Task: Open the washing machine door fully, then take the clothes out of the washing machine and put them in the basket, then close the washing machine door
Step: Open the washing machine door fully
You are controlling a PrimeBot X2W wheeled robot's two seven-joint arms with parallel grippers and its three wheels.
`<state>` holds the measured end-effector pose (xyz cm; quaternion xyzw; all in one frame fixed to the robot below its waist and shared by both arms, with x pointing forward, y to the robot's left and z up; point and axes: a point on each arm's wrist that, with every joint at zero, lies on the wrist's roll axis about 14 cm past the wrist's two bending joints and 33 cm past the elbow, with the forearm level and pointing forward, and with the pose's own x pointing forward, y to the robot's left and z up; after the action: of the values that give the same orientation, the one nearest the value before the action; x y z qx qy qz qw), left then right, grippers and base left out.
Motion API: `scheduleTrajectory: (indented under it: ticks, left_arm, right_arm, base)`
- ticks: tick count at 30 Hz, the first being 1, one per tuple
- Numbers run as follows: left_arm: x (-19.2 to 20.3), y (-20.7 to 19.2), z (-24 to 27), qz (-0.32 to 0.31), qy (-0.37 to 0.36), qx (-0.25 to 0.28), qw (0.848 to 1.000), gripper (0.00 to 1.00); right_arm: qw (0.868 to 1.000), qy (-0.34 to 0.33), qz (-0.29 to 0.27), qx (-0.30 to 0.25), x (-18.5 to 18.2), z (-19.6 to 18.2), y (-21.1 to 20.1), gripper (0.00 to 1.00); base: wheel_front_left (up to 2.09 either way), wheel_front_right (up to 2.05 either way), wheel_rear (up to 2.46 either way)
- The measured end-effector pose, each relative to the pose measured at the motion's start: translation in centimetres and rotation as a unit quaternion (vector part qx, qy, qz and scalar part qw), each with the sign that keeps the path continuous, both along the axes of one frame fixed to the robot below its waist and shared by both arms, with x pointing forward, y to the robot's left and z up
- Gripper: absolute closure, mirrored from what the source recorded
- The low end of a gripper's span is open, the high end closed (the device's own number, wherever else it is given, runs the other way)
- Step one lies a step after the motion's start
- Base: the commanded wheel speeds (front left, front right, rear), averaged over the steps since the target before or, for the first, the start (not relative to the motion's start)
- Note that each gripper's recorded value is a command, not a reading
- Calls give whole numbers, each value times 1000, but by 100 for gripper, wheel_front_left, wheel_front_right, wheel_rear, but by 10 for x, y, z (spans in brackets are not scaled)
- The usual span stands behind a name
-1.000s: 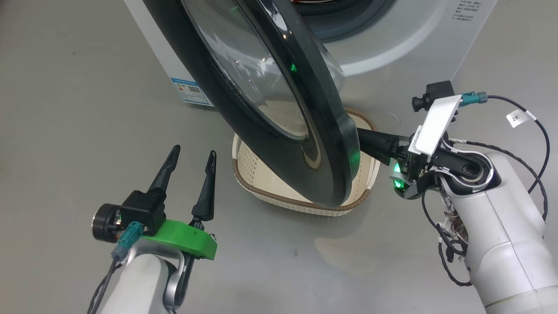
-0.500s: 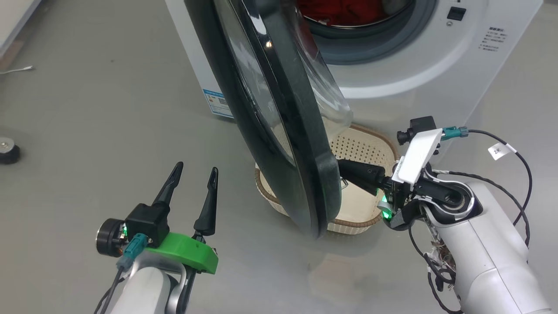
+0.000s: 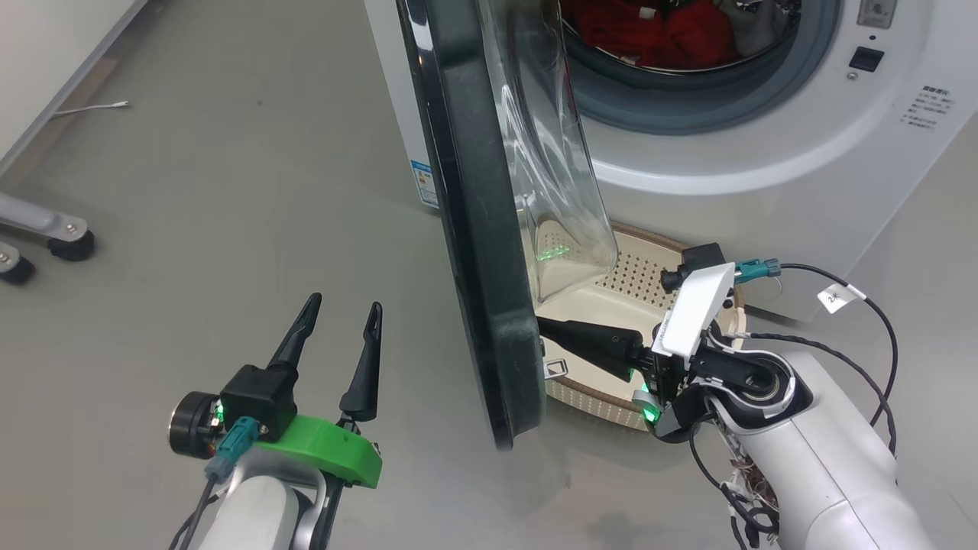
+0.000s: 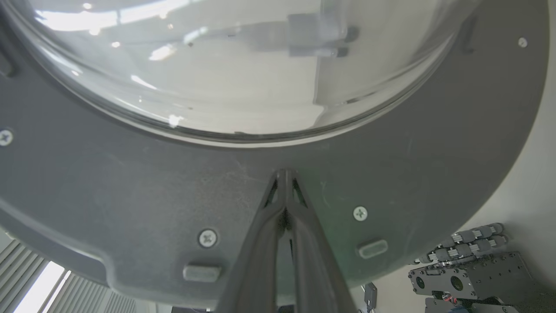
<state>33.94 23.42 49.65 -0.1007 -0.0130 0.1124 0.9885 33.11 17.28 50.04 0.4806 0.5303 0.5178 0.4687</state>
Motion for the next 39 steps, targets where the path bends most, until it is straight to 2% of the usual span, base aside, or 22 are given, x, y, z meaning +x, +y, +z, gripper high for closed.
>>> scheduleTrajectory:
  ticks: [9,17,24,30,31,32,33,34,35,39]
  left_arm:
    - [-8,12,5,19,-7,3,1000,0]
    - [-10,16,6,29,-9,4,1000,0]
    - [-6,14,5,25,-7,6,1000,0]
    - [-1,11,5,19,-9,4,1000,0]
    - [0,11,5,18,-10,4,1000,0]
    - [0,10,5,17,-10,3,1000,0]
    - [1,9,5,15,-11,4,1000,0]
    - [2,8,5,13,-11,5,1000,0]
    - [2,7,5,11,-11,4,1000,0]
    - [1,5,3,10,-9,1,1000,0]
  right_arm:
    - [1000,-3,26,6,-18,4,14,100]
    - [1000,-6,-3,15,-11,11,14,100]
    - [996,11,-85,26,16,12,-3,100]
    - [983,9,-183,24,47,9,-32,100]
    - [980,9,-199,22,52,8,-39,95]
    - [976,9,-215,19,56,5,-46,80]
    - [973,6,-229,11,60,1,-53,53]
    - [971,1,-241,1,62,-3,-60,10]
    - [967,-3,-255,-8,66,-7,-68,0]
    - [951,-39,-305,-42,75,-17,-91,0]
  base:
    - [0,0,0]
    - [0,0,0]
    - [0,0,0]
    - [0,0,0]
    - [0,0,0]
    - [0,0,0]
    - [0,0,0]
    - [0,0,0]
    - [0,0,0]
    - [0,0,0]
